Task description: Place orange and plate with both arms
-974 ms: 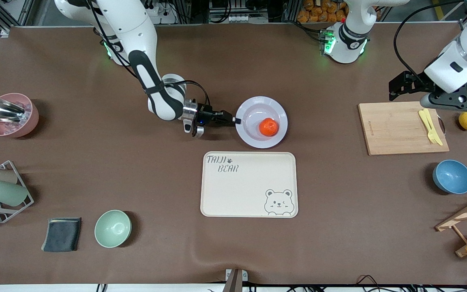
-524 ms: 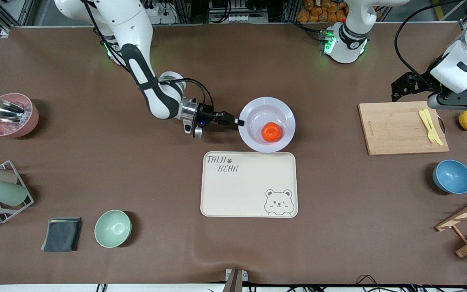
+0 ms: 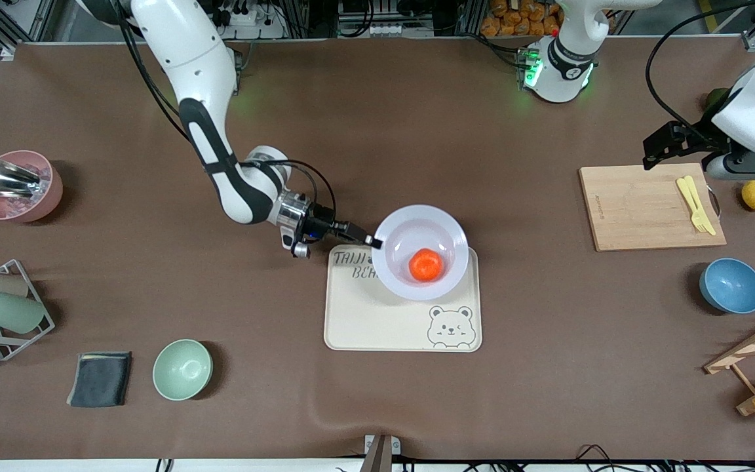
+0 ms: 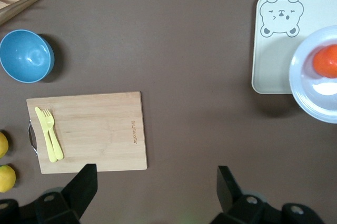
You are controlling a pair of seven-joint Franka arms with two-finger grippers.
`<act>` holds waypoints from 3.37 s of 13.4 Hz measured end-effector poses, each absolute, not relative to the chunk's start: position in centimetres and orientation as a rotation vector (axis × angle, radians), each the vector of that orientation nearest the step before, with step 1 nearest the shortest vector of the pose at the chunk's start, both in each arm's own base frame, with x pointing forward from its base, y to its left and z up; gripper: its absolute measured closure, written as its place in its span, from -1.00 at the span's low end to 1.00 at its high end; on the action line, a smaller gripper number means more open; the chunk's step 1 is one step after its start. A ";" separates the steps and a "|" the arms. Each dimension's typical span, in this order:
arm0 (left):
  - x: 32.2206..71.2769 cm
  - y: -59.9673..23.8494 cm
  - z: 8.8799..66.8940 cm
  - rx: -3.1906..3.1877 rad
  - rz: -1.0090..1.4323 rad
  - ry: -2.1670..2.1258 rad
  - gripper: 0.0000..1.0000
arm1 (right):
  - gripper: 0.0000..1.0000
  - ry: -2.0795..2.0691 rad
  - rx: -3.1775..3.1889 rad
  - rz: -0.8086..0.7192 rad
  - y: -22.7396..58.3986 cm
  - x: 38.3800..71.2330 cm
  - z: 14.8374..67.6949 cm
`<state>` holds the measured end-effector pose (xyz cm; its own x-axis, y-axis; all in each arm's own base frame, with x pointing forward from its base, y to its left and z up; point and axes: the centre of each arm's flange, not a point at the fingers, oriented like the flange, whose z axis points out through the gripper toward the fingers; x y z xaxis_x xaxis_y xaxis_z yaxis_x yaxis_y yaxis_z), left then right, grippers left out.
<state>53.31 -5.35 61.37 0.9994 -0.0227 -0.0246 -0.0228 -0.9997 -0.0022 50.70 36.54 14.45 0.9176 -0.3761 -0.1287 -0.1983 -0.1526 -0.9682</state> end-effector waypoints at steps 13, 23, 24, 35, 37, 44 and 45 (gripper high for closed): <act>53.5 -3.9 61.3 -3.139 0.042 -0.008 -1.00 | 0.53 0.466 -1.913 -0.192 34.8 54.4 10.5; 53.4 -4.3 61.3 -3.139 0.040 0.005 -1.00 | 0.32 0.535 -2.131 0.095 32.2 61.5 16.0; 53.4 -4.4 61.3 -3.139 0.038 0.006 -1.00 | 0.30 0.541 -2.171 0.120 31.7 62.4 17.0; 53.6 -3.5 61.2 -3.139 0.038 -0.020 -1.00 | -0.89 0.293 -2.511 0.360 14.3 69.6 26.0; 53.7 -3.3 61.0 -3.139 0.044 -0.024 -1.00 | -0.96 0.262 -2.564 0.375 11.5 70.1 27.1; 53.8 -2.3 61.7 -3.140 0.021 -0.059 -1.00 | -1.00 0.090 -2.587 0.458 2.9 70.4 30.8; 53.8 -2.3 61.7 -3.140 0.021 -0.060 -1.00 | -1.00 0.053 -2.613 0.487 2.4 70.4 32.4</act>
<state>53.83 -2.32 61.70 0.9992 0.0379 -0.0131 0.0379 -0.9993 -0.0011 70.41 2.35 32.38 0.9359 0.0482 -0.3490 -0.1221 -0.8848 -0.4498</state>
